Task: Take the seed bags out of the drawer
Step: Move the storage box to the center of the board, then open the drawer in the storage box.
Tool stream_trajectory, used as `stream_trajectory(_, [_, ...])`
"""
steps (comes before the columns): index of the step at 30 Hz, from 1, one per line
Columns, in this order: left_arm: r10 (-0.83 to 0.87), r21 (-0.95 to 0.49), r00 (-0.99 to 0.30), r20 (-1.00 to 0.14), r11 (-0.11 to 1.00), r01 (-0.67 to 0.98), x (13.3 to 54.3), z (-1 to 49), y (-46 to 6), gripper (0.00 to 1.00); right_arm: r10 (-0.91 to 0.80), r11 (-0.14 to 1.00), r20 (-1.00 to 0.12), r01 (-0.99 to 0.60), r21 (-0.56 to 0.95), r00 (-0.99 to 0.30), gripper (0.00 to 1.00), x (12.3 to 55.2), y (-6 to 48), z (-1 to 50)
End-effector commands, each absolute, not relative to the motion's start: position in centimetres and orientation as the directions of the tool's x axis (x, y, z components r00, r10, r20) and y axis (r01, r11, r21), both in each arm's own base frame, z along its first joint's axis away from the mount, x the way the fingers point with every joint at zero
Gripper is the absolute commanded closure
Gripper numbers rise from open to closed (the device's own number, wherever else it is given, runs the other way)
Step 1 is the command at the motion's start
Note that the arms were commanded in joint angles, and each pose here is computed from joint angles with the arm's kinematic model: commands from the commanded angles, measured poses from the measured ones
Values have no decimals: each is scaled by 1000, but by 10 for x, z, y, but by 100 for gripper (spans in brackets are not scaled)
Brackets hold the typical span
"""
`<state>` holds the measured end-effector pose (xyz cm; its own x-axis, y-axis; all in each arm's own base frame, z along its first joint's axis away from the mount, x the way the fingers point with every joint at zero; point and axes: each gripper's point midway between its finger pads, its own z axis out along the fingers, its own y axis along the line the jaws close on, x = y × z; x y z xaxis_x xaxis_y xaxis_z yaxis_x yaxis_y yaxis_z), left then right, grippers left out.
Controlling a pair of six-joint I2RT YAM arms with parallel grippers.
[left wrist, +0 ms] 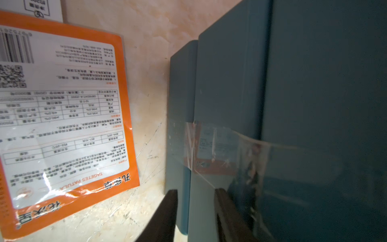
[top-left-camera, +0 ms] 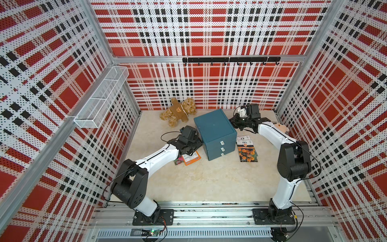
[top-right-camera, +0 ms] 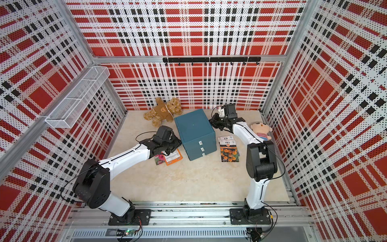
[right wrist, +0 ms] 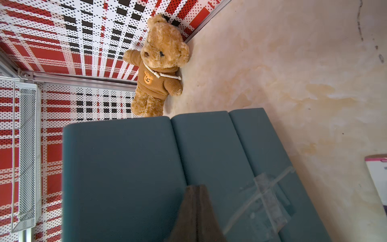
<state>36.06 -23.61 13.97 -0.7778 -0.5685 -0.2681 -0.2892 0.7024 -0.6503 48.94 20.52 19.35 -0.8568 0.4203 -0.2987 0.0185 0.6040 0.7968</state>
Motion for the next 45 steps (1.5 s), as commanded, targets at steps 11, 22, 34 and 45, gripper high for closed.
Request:
stream_trajectory(11, [-623, -703, -700, -349, 668, -244, 348, 212, -180, 60, 381, 605, -243, 42, 795, -892, 98, 487, 216, 171])
stream_trajectory(22, [-456, -675, -661, -595, 731, 104, 404, 326, -204, 55, 551, 614, -250, 184, 767, -796, 61, 443, 121, 167])
stream_trajectory(34, [-231, -647, -772, -593, 707, 285, 453, 285, -278, 55, 648, 524, -192, 249, 815, -737, 49, 305, 155, 152])
stream_trajectory(45, [-181, -644, -824, -536, 719, 261, 448, 236, -279, 55, 637, 476, -123, 263, 839, -761, 46, 276, 251, 97])
